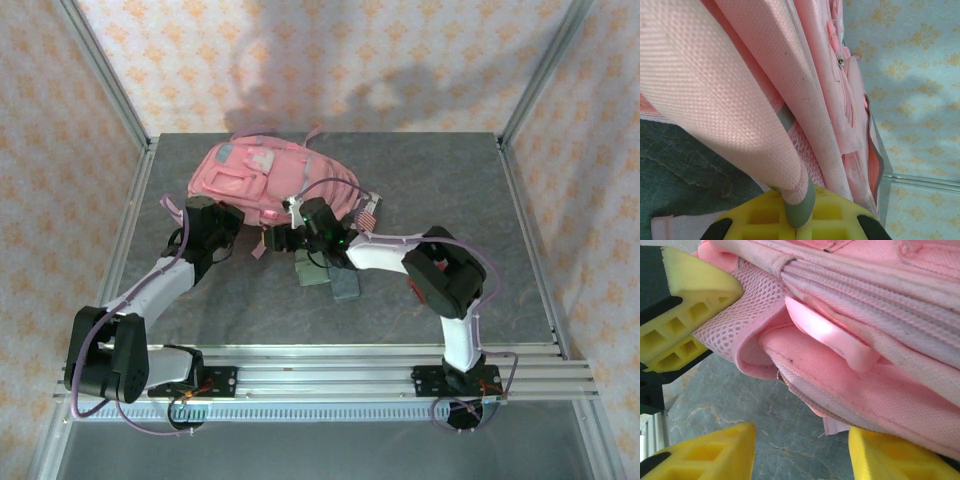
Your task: Pack the student bag
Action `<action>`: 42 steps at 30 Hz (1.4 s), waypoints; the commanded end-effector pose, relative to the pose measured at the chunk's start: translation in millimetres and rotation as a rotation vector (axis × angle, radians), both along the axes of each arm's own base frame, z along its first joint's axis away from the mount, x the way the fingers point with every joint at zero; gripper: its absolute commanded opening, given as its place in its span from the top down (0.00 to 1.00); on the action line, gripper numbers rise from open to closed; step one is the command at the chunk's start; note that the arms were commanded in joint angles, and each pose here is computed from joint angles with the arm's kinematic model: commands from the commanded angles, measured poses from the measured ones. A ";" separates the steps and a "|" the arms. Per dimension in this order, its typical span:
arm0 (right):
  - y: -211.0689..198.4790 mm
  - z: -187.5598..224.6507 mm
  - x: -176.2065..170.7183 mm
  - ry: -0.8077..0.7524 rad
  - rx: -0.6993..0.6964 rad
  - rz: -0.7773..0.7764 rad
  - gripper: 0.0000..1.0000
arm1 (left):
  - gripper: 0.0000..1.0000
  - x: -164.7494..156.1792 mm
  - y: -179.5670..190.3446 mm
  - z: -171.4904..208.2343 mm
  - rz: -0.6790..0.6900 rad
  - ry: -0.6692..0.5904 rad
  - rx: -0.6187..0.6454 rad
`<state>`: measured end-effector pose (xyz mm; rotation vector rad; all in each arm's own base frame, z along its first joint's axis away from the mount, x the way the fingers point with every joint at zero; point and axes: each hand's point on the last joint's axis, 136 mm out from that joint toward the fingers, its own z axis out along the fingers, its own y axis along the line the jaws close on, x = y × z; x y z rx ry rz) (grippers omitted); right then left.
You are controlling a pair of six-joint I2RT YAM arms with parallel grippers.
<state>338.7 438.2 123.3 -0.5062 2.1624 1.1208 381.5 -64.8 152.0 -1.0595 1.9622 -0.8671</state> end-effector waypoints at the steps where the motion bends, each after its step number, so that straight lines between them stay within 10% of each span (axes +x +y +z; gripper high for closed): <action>1: 6.8 19.6 21.3 -0.117 0.012 -0.035 0.47 | 1.00 11.5 -14.2 73.6 -0.054 -0.199 -0.064; 21: 10.9 18.9 46.0 -0.415 -0.105 -0.122 0.51 | 1.00 14.7 -23.6 92.0 -0.085 -0.240 -0.135; 30: -2.5 21.4 61.1 -0.433 -0.152 -0.259 0.99 | 1.00 15.2 -19.4 89.6 -0.066 -0.234 -0.120; 42: -42.6 -4.2 16.0 -0.254 -0.272 -0.183 1.00 | 1.00 12.2 10.5 45.6 0.005 -0.126 0.118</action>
